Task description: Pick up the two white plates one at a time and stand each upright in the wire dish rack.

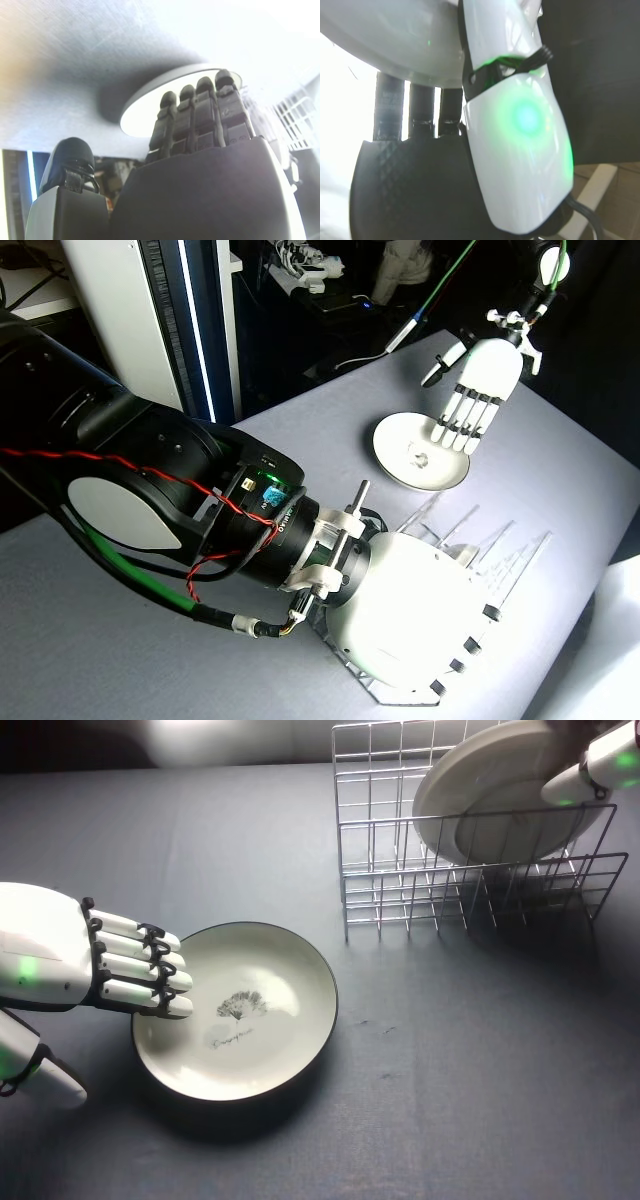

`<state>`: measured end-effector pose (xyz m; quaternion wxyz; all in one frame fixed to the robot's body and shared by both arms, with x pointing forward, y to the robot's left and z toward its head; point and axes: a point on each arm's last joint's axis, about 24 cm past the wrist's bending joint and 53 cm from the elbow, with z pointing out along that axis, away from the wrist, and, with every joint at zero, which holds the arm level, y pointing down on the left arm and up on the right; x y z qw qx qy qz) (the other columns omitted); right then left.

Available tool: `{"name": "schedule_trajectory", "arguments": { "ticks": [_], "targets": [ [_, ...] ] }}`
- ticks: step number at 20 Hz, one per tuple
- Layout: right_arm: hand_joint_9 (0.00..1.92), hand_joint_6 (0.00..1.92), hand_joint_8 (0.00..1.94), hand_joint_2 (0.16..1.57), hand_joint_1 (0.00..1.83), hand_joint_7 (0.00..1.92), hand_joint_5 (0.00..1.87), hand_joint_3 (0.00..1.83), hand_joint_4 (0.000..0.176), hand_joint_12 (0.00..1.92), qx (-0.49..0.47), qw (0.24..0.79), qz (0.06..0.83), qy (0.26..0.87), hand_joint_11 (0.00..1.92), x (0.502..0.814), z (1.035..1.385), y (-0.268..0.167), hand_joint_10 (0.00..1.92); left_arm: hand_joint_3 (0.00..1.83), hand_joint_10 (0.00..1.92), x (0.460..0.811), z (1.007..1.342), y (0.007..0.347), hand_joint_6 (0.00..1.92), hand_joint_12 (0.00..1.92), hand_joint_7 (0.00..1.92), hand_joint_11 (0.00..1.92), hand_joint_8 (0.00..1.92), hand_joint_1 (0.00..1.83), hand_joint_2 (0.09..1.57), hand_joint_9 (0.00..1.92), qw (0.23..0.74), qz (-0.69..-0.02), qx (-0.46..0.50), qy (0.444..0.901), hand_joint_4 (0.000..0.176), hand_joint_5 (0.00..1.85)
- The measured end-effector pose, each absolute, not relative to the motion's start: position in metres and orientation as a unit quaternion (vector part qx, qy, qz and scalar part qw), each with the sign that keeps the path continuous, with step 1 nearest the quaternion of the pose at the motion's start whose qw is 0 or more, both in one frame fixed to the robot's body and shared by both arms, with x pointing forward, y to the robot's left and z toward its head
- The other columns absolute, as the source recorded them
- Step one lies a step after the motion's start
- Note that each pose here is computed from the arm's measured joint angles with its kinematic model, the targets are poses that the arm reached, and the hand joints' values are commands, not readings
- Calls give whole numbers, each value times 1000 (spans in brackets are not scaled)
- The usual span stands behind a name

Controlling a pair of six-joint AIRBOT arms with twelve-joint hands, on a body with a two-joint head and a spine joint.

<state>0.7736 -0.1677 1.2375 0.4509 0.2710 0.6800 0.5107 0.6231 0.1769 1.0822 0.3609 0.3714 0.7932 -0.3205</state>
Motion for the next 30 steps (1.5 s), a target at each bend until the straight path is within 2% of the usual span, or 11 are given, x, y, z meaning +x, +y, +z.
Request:
{"name": "schedule_trajectory", "arguments": {
  "ticks": [2, 3, 4, 5, 6, 8, 14, 16, 21, 24, 30],
  "targets": [
    [805, 1307, 1074, 1181, 1355, 888, 732, 2, 0, 1109, 270, 452, 512, 679, 665, 774, 1238, -168, 1363, 0, 0, 623, 1082, 178, 3, 0, 2, 0, 0, 0, 1196, 0, 361, -319, 372, 794, 0, 32],
    [755, 1353, 1151, 1205, 1214, 879, 723, 0, 0, 1070, 269, 453, 513, 678, 595, 774, 1239, -167, 768, 0, 0, 623, 1082, 177, 7, 0, 12, 0, 5, 0, 1197, 0, 361, -319, 372, 793, 0, 43],
    [777, 1288, 538, 1216, 1139, 825, 766, 0, 0, 1055, 269, 453, 513, 678, 543, 774, 1240, -168, 480, 2, 0, 623, 1082, 177, 7, 0, 14, 0, 6, 0, 1205, 0, 361, -320, 372, 793, 0, 44],
    [777, 593, 217, 1171, 1230, 821, 662, 0, 0, 1039, 269, 453, 513, 678, 476, 774, 1240, -167, 283, 5, 2, 623, 1082, 177, 14, 0, 33, 0, 12, 0, 1213, 5, 361, -320, 372, 793, 0, 63],
    [760, 257, 81, 1163, 1245, 806, 683, 0, 0, 1070, 269, 453, 512, 679, 404, 774, 1241, -167, 176, 2, 1, 623, 1082, 177, 13, 0, 34, 0, 12, 0, 1207, 3, 361, -319, 372, 793, 0, 64],
    [767, 47, 7, 1139, 1258, 783, 722, 0, 0, 1086, 269, 454, 513, 677, 345, 774, 1243, -167, 71, 3, 1, 623, 1081, 178, 9, 0, 36, 0, 10, 0, 1210, 4, 360, -320, 371, 794, 0, 59],
    [669, 0, 0, 1095, 1265, 677, 645, 0, 0, 1141, 265, 456, 528, 666, 187, 772, 1260, -162, 0, 0, 0, 621, 1078, 179, 2, 0, 12, 0, 1, 0, 1208, 0, 356, -320, 369, 797, 0, 46],
    [512, 0, 0, 1065, 1235, 537, 547, 0, 0, 1197, 263, 453, 531, 666, 21, 770, 1263, -157, 0, 0, 0, 621, 1078, 179, 5, 0, 22, 0, 5, 0, 1196, 0, 356, -320, 369, 797, 0, 54],
    [279, 0, 0, 1048, 1174, 322, 362, 0, 0, 896, 229, 472, 544, 655, 0, 762, 1288, -147, 1, 0, 0, 621, 1077, 179, 7, 0, 13, 0, 2, 0, 1195, 0, 356, -319, 370, 796, 0, 51],
    [205, 0, 0, 1040, 1159, 240, 267, 0, 0, 735, 159, 511, 532, 657, 0, 753, 1300, -137, 0, 0, 0, 620, 1077, 180, 3, 0, 3, 0, 1, 0, 1201, 0, 355, -320, 369, 797, 0, 45],
    [150, 0, 0, 1019, 1209, 178, 260, 0, 0, 675, 13, 547, 527, 650, 0, 710, 1317, -94, 0, 0, 0, 618, 1073, 181, 0, 0, 1, 0, 0, 0, 1195, 0, 350, -321, 368, 799, 0, 36]
  ]
}}
